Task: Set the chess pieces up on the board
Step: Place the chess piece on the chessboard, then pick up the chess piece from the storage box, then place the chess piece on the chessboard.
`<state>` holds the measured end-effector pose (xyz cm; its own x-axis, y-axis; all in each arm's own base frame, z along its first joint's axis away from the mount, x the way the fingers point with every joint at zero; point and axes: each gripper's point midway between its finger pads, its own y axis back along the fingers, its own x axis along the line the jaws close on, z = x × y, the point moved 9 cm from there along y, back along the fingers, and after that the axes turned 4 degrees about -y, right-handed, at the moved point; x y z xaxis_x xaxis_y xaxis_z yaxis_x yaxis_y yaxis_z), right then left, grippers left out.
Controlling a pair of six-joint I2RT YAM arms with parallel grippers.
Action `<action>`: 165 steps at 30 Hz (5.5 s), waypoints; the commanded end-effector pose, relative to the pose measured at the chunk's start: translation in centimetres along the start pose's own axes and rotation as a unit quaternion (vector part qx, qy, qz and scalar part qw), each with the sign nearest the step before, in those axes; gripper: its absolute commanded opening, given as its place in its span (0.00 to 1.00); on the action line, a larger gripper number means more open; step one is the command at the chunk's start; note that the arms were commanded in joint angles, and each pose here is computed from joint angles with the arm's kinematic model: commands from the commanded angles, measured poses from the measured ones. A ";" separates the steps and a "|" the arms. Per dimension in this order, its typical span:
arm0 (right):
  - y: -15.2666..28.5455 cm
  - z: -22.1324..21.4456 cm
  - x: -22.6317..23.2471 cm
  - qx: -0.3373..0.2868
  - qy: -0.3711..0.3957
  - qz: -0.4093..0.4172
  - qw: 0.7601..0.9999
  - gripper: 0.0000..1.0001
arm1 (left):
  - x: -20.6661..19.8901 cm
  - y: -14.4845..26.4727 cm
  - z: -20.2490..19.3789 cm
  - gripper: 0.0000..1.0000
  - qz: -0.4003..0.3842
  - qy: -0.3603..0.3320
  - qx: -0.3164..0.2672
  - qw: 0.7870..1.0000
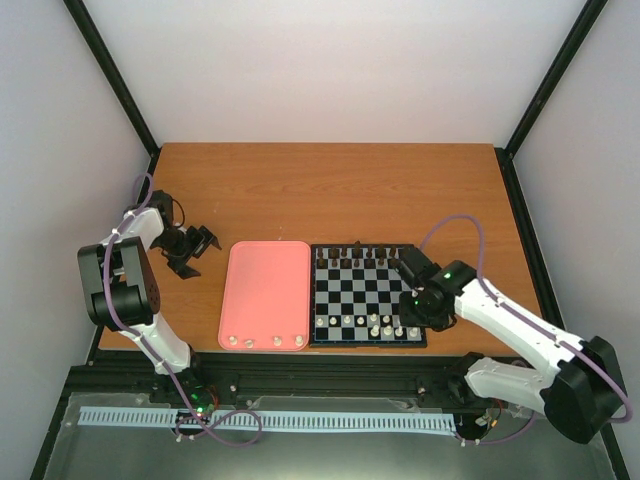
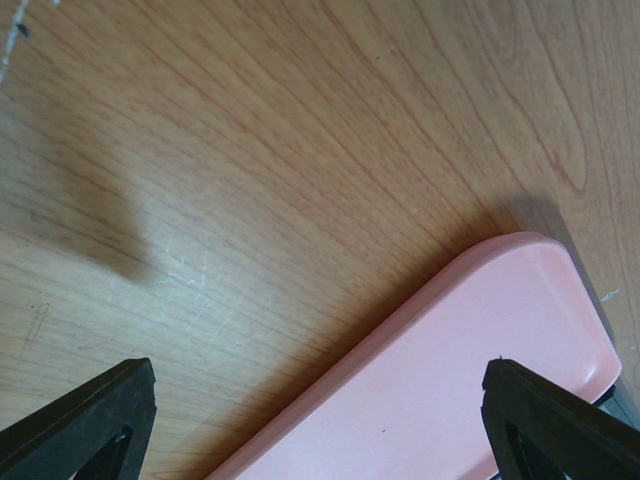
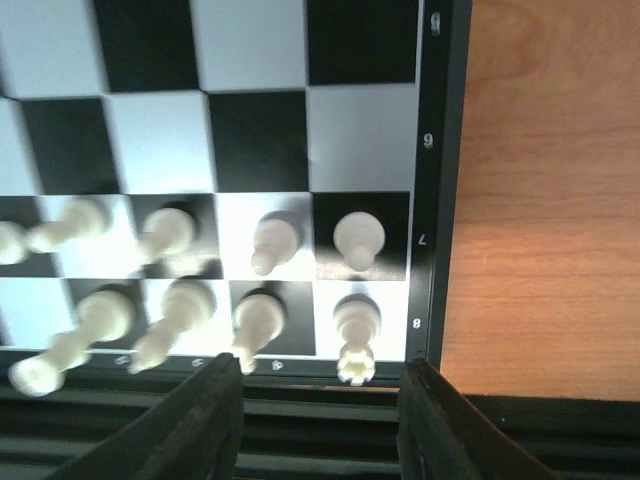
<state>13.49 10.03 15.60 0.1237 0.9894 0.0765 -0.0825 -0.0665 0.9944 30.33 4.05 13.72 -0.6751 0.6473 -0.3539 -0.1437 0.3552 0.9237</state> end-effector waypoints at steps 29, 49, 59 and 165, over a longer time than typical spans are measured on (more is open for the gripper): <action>2.5 -2.0 27.0 0.011 0.439 0.098 0.893 0.56 | -0.8 0.9 0.1 1.00 -0.014 -0.016 -0.016 1.000; 0.8 -3.9 28.5 0.013 0.488 0.097 0.867 0.54 | -1.3 0.9 -0.2 1.00 -0.017 -0.024 -0.016 0.999; 0.6 -5.4 35.6 -0.014 0.546 0.178 0.819 0.53 | -1.7 1.1 0.4 1.00 -0.013 -0.021 -0.012 1.000; -3.2 -3.5 19.2 -0.028 0.351 0.083 0.932 0.03 | -2.0 0.5 1.6 1.00 -0.004 -0.022 -0.007 1.000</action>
<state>11.91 29.86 13.69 -0.6009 0.7835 0.1586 -0.0499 -0.2347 0.9708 32.25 3.95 13.97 -0.6603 0.6597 -0.3589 -0.1460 0.3561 0.9230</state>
